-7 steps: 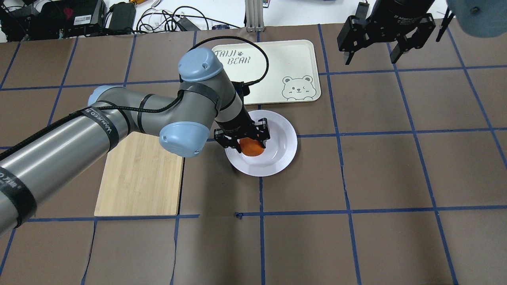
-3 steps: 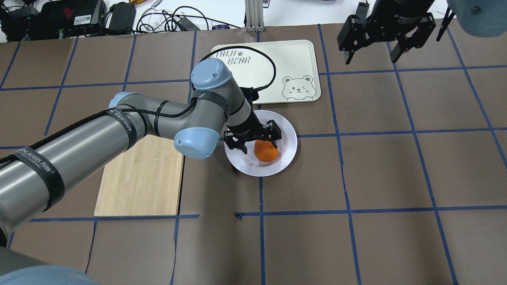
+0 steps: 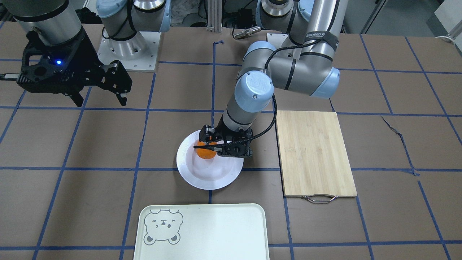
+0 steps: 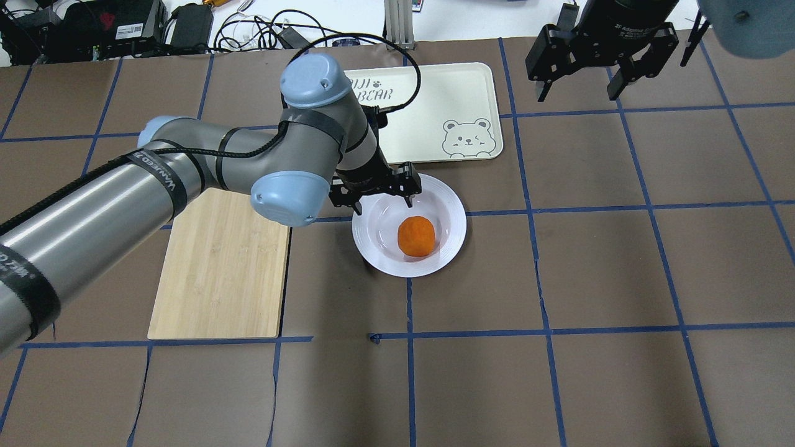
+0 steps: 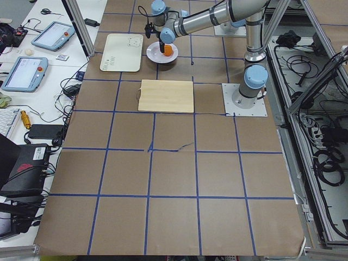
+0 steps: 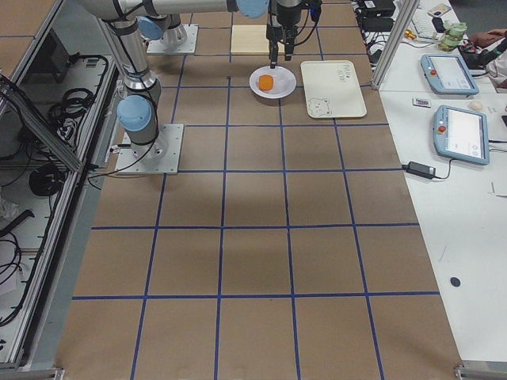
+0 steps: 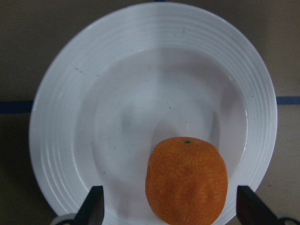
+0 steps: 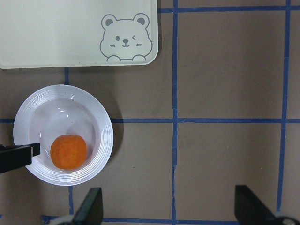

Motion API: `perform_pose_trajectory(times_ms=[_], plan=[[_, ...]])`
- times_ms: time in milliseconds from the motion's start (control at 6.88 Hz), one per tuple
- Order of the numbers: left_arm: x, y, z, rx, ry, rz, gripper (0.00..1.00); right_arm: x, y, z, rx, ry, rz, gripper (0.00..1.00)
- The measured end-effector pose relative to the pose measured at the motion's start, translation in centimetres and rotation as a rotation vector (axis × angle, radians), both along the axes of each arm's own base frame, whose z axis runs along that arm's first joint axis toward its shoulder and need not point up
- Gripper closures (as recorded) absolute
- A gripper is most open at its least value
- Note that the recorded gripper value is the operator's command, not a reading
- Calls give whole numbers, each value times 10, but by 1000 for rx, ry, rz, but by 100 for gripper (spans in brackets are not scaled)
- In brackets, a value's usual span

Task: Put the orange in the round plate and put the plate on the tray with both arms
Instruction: 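Open the left gripper and raise it away while the right arm advances, then lower the right gripper to the plate rim nearest it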

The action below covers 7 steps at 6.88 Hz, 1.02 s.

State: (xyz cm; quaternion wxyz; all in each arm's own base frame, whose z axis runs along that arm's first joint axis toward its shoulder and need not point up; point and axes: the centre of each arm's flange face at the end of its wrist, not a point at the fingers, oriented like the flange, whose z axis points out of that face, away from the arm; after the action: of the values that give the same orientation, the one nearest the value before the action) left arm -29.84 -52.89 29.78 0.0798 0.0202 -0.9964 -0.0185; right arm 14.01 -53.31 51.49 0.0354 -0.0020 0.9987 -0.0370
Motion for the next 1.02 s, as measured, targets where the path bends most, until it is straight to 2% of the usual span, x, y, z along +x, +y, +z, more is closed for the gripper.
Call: perform_pose_trajectory(times_ms=[291, 436, 581, 726, 872, 1017], plan=[[20, 5, 98, -24, -76, -21, 0, 3, -10, -16, 5, -97, 0, 0], [30, 17, 143, -55, -98, -40, 0, 7, -17, -39, 10, -159, 4, 0], [39, 29, 173, -94, -126, -51, 0, 8, -20, -69, 11, -195, 4, 0], [47, 38, 188, -120, -150, -79, 0, 10, -19, -104, 1, -223, 3, 0], [54, 48, 197, -137, -164, -130, 0, 14, -13, -145, -9, -268, -1, 0], [72, 49, 202, -145, -185, -143, 0, 20, -7, -185, -18, -327, -3, 0]])
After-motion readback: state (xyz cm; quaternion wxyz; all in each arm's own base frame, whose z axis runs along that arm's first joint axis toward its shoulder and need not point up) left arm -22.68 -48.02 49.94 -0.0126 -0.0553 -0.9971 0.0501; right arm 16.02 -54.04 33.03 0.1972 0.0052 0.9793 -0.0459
